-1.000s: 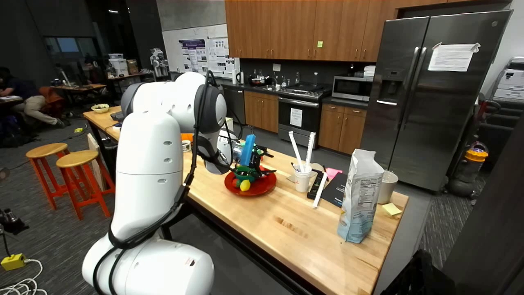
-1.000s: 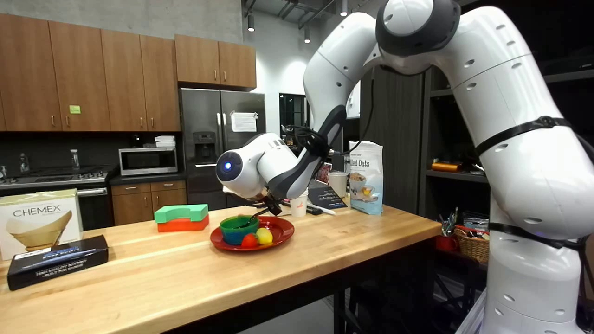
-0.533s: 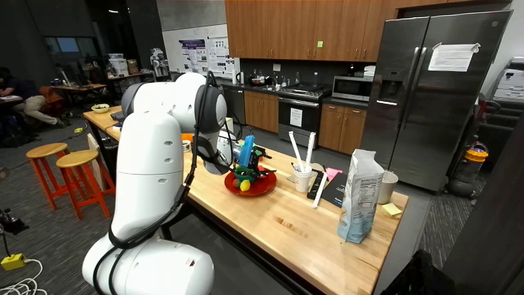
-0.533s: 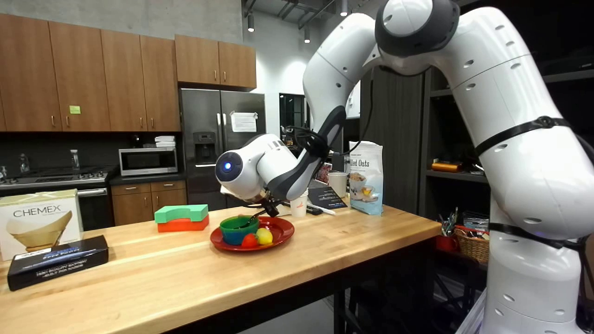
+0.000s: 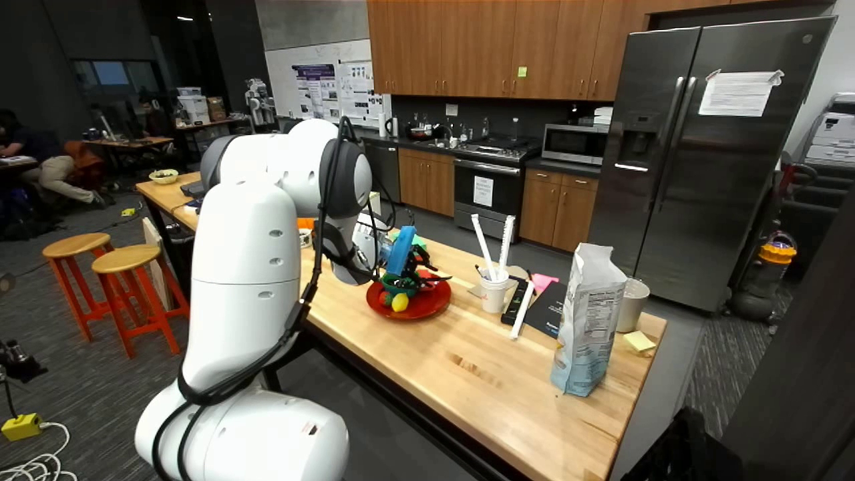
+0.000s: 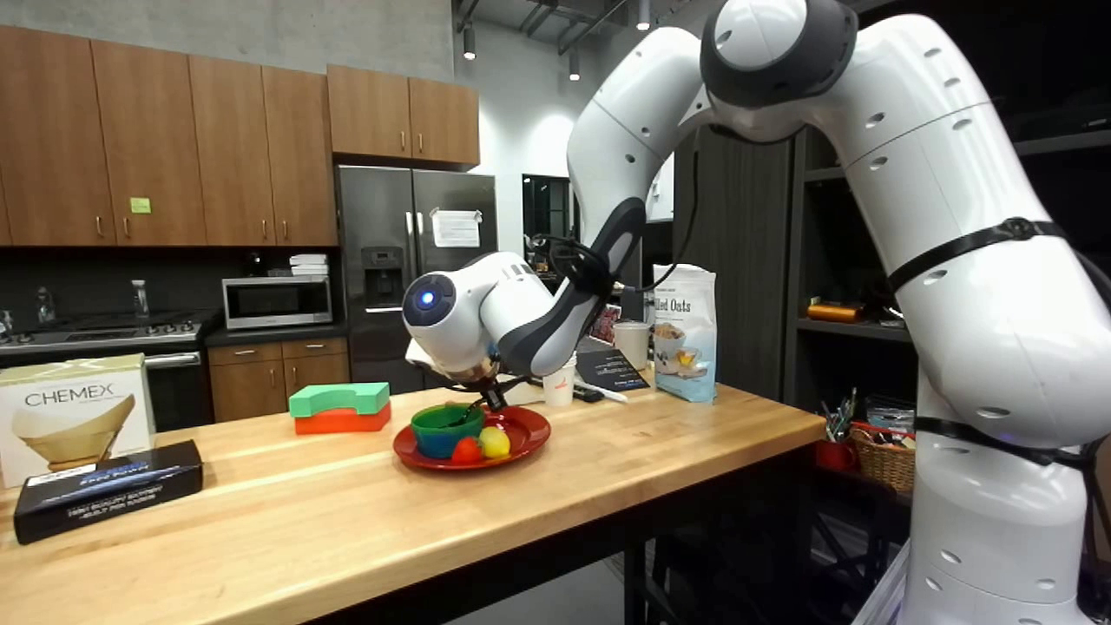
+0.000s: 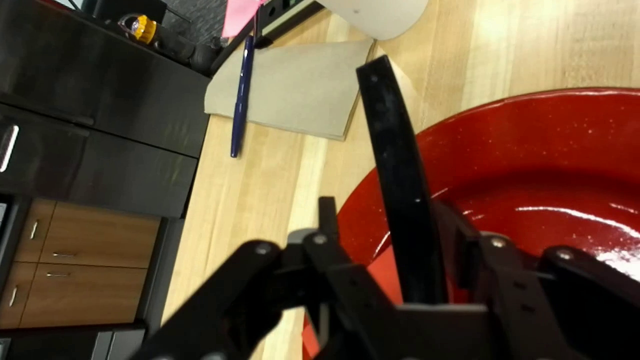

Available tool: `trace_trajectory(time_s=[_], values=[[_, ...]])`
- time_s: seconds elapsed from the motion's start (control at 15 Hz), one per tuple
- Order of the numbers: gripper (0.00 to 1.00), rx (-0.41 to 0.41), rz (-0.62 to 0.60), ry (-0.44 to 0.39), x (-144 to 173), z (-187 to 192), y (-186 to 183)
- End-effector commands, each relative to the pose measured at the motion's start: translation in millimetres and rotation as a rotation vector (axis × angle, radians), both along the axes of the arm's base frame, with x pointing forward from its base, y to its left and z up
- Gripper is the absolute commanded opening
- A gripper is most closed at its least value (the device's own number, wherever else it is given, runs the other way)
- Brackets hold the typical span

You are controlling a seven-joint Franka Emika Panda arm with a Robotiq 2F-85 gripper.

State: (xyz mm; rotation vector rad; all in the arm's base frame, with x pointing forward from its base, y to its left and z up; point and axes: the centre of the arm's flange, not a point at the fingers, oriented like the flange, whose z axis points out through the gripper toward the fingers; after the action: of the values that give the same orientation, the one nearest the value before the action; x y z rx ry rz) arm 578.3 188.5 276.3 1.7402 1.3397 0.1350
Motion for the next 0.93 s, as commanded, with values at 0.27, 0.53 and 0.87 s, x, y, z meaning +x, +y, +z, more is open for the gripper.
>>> trace_trajectory(time_s=[0.27,0.53,0.87], values=[[0.0,0.076,-0.013,0.006,0.5,2.1,-1.2],[0.01,0.085,-0.019,0.005,0.5,2.0,-0.7],[0.01,0.064,-0.047,0.0,0.5,1.9,-2.1]])
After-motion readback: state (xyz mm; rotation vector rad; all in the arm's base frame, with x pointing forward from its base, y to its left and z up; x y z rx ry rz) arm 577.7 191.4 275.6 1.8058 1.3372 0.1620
